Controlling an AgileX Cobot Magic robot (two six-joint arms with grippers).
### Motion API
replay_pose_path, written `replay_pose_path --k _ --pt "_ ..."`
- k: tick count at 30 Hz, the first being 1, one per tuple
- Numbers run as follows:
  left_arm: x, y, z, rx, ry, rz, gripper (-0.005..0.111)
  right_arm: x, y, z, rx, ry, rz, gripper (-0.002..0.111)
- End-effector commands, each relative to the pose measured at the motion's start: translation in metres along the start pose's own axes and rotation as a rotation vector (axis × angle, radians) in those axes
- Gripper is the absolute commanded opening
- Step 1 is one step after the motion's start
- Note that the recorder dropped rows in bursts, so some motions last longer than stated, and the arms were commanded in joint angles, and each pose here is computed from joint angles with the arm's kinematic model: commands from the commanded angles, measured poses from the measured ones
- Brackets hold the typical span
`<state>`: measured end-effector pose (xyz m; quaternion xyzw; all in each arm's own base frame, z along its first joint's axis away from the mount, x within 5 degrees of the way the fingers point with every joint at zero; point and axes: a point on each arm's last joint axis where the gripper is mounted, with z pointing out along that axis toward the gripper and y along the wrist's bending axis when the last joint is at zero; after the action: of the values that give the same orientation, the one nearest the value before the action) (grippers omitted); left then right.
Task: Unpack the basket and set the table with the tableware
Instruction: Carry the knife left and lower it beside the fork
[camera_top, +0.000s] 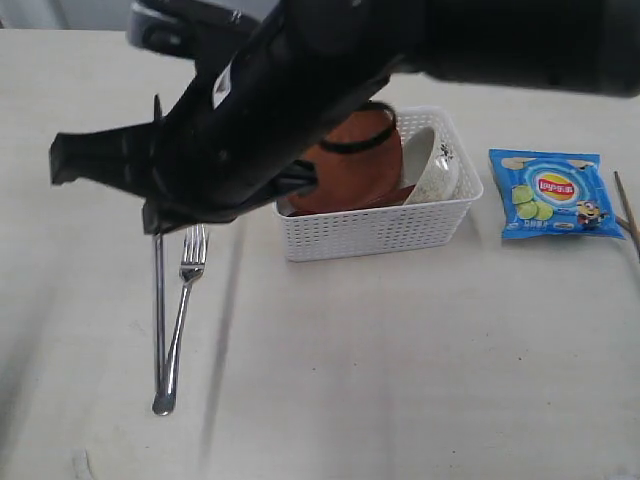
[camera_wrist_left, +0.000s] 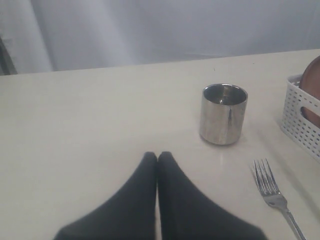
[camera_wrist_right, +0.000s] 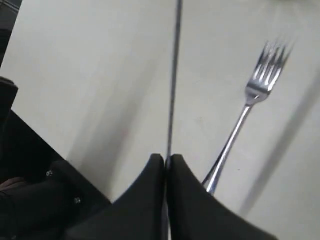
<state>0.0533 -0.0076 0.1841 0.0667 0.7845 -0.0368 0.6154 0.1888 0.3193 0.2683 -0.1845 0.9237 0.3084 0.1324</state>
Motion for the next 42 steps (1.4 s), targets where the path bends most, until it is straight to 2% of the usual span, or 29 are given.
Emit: replay_pose_path --k 1,6,12,21,33,42 --pt "0.000 0.000 0.000 0.006 -0.008 -0.005 0.000 0.013 0.007 0.036 -0.020 0.020 0.058 0.000" --pt "0.000 0.000 0.000 0.006 -0.008 -0.005 0.000 0.014 -0.001 0.073 0.000 0.066 0.134 0.000" --pt "0.000 0.000 0.000 0.006 -0.008 -0.005 0.000 0.007 -0.003 0.102 -0.040 0.021 0.250 0.000" --pt "0.000 0.000 0.000 0.006 -0.008 -0.005 0.000 0.002 -0.011 0.143 -0.006 0.082 0.193 0.000" --pt "0.000 0.000 0.000 0.006 -0.008 -0.005 0.000 -0.009 -0.033 0.152 0.045 0.124 0.184 0.000" --pt "0.000 0.000 0.000 0.006 -0.008 -0.005 0.000 -0.012 -0.036 0.153 0.057 0.094 0.155 0.000"
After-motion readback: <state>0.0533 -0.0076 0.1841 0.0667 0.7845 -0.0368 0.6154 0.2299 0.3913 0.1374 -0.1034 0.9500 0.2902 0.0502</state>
